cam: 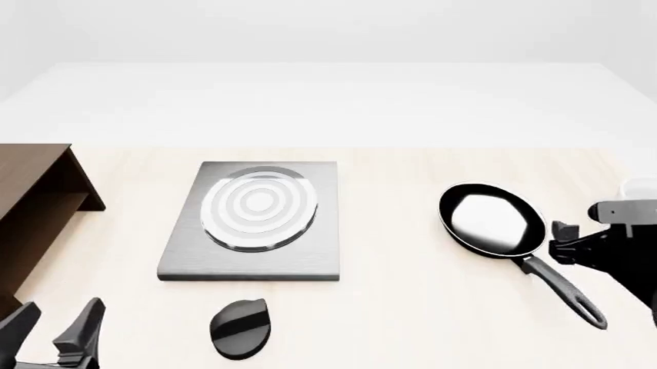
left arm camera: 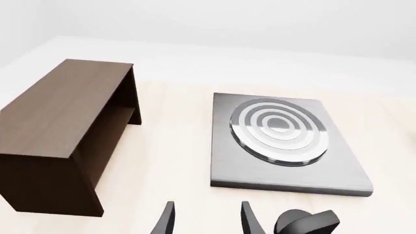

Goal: Turn on the stove and put the frying pan on it.

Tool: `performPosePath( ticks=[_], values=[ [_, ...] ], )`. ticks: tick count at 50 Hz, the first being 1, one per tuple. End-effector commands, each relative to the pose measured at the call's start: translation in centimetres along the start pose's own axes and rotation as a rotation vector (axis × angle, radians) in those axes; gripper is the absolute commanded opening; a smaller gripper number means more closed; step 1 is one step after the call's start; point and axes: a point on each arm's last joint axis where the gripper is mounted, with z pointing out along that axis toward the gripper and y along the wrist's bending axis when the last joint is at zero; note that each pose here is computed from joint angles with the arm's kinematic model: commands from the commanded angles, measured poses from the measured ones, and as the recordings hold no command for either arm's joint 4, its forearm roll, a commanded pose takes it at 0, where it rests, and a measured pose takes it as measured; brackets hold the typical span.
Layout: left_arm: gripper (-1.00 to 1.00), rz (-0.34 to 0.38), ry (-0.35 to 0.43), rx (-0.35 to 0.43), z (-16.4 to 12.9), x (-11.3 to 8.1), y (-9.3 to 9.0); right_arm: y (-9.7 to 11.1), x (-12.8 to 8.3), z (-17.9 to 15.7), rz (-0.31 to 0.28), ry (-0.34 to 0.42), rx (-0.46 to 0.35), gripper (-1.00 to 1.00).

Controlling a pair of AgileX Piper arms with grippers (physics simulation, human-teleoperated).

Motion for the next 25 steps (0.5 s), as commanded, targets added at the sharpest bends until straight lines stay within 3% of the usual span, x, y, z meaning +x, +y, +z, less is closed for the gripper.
performPosePath(
  ticks=[1, 25],
  values=[
    [1.0, -0.01, 0.003, 0.001, 0.0, 0.1, 0.0, -0.2, 0.7, 1.8, -0.028, 0.062, 0.0, 1.0],
    [1.0, -0.007, 0.0, 0.003, 0.1, 0.0, 0.0, 0.4, 2.2, 3.8, -0.042, 0.115, -0.026, 1.0]
  ],
)
